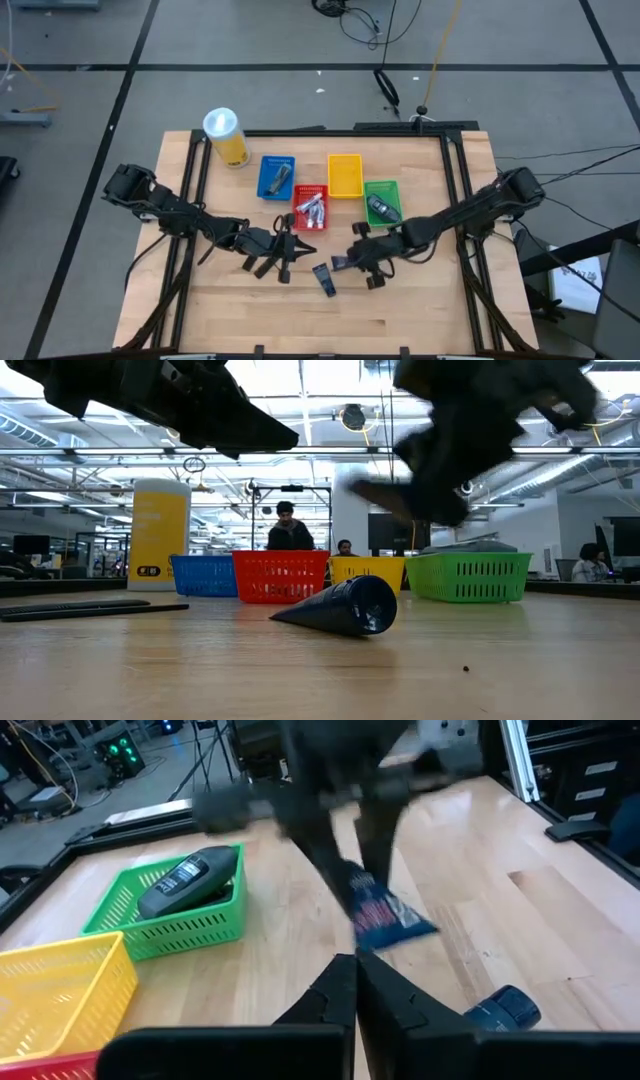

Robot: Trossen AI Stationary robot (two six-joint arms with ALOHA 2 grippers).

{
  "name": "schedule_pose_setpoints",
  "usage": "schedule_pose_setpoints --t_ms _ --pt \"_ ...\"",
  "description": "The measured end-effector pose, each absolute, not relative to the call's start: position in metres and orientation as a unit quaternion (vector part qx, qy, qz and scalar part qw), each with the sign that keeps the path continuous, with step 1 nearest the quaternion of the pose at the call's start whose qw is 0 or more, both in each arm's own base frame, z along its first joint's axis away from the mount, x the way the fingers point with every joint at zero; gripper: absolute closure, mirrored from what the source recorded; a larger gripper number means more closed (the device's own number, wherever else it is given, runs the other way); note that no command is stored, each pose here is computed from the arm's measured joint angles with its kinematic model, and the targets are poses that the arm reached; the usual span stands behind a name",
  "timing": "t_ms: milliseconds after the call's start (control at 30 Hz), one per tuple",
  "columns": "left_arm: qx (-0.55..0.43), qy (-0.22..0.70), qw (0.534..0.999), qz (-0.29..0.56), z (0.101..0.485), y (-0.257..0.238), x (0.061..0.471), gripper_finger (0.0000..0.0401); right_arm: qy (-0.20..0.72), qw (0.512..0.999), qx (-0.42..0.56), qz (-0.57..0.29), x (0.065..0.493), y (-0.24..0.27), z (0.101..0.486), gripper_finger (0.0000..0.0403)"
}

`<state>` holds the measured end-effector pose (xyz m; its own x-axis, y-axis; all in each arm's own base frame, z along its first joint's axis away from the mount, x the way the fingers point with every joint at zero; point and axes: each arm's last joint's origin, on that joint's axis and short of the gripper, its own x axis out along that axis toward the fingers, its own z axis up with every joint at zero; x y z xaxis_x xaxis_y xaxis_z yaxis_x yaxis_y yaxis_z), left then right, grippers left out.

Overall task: Pick & Place Travel size toiletries
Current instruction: Put the blue shaving cream into the yellow bin

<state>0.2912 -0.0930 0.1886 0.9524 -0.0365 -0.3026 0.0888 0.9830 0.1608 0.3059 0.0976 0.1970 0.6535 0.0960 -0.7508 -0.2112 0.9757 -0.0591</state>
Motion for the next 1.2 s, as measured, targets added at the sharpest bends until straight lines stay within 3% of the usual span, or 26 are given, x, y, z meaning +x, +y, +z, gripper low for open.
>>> schedule_pose_setpoints --t_ms 200,467,833,1067,1200 --pt "0.080 0.151 0.985 -0.031 0.189 -0.093 0.291 0.0387 0.340 0.938 -0.070 -0.021 0.299 0.073 0.234 0.0329" --pt "0.070 0.151 0.986 -0.029 0.189 -0.093 0.291 0.0391 0.275 0.944 0.046 -0.178 0.304 0.007 0.254 0.0335" --pt "0.069 0.151 0.986 -0.031 0.189 -0.093 0.291 0.0381 0.286 0.920 0.088 -0.252 0.309 -0.065 0.238 0.0337" --pt "0.068 0.153 0.985 -0.040 0.188 -0.094 0.291 0.0399 0.291 0.914 0.099 -0.265 0.313 -0.083 0.227 0.0334" --pt "0.069 0.153 0.985 -0.040 0.188 -0.094 0.291 0.0388 0.293 0.911 0.101 -0.272 0.312 -0.088 0.225 0.0338"
